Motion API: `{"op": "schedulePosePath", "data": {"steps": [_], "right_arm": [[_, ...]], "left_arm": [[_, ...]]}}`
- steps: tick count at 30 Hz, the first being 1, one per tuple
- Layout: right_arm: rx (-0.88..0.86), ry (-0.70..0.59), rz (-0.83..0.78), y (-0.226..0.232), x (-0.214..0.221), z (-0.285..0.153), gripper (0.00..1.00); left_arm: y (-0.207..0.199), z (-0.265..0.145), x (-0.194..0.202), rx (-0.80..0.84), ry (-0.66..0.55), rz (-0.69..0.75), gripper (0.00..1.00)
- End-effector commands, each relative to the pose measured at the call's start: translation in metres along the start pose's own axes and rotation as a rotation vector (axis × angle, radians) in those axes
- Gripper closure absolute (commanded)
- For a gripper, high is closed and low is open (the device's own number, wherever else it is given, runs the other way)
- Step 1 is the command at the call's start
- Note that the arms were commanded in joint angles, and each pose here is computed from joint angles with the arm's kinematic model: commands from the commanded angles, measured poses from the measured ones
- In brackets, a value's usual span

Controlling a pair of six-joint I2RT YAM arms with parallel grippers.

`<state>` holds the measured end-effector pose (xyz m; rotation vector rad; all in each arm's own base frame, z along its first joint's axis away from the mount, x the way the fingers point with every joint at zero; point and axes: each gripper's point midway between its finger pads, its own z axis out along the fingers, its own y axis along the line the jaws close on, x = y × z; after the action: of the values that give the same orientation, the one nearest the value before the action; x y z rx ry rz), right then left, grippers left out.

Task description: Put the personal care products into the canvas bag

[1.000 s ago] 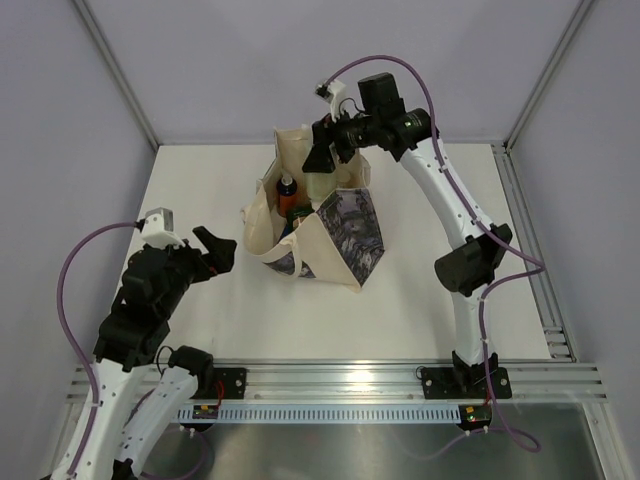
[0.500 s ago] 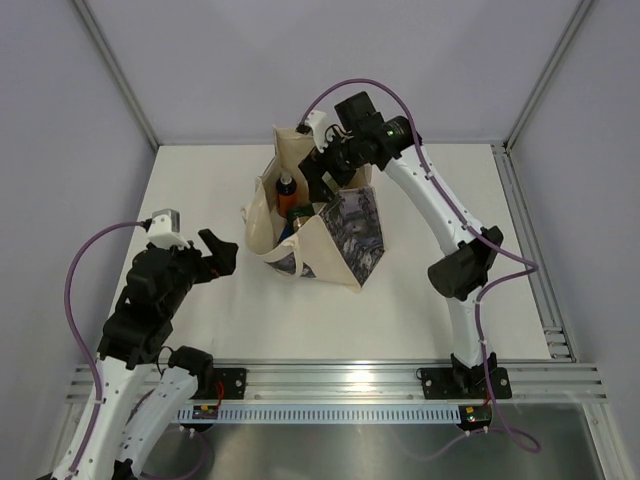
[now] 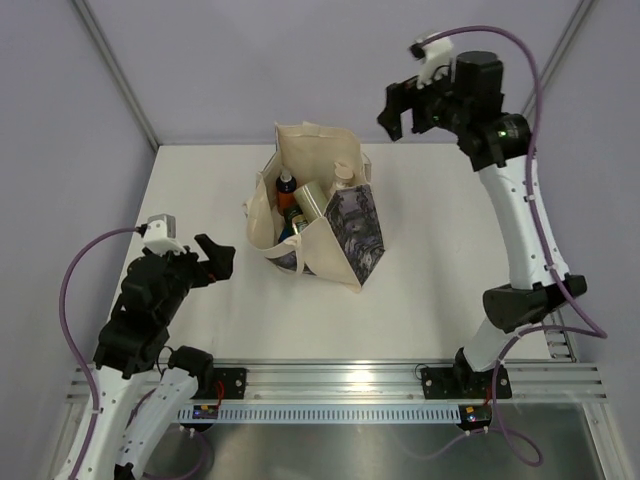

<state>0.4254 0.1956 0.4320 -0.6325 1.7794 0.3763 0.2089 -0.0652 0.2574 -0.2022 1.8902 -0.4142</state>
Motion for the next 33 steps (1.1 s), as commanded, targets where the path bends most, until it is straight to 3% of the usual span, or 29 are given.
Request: {"op": "schedulePosePath", "data": {"steps": [1, 4, 11, 19, 33], "right_arm": [[0.201, -0.049, 0.236, -0.07, 0.011, -0.03, 0.0], [0.405, 0.007, 0.273, -0.113, 0.058, -0.058, 0.01], [0.707, 0.079, 0.323, -0.129, 0.147, -0.121, 0.01], [0.7, 0.115, 0.316, -0.112, 0.175, -0.138, 0.0], [0.649, 0.1, 0.319, -0.105, 0.169, -0.133, 0.0]], "left_arm": [[0.001, -0.011, -0.017, -0.015, -0.062, -0.011, 0.01], [0.007, -0.015, -0.018, -0.047, -0.069, -0.017, 0.01], [0.018, -0.016, -0.015, -0.102, -0.075, -0.033, 0.01], [0.023, -0.017, -0.016, -0.129, -0.086, -0.033, 0.01], [0.033, -0.031, -0.005, -0.15, -0.087, -0.059, 0.01]]}}
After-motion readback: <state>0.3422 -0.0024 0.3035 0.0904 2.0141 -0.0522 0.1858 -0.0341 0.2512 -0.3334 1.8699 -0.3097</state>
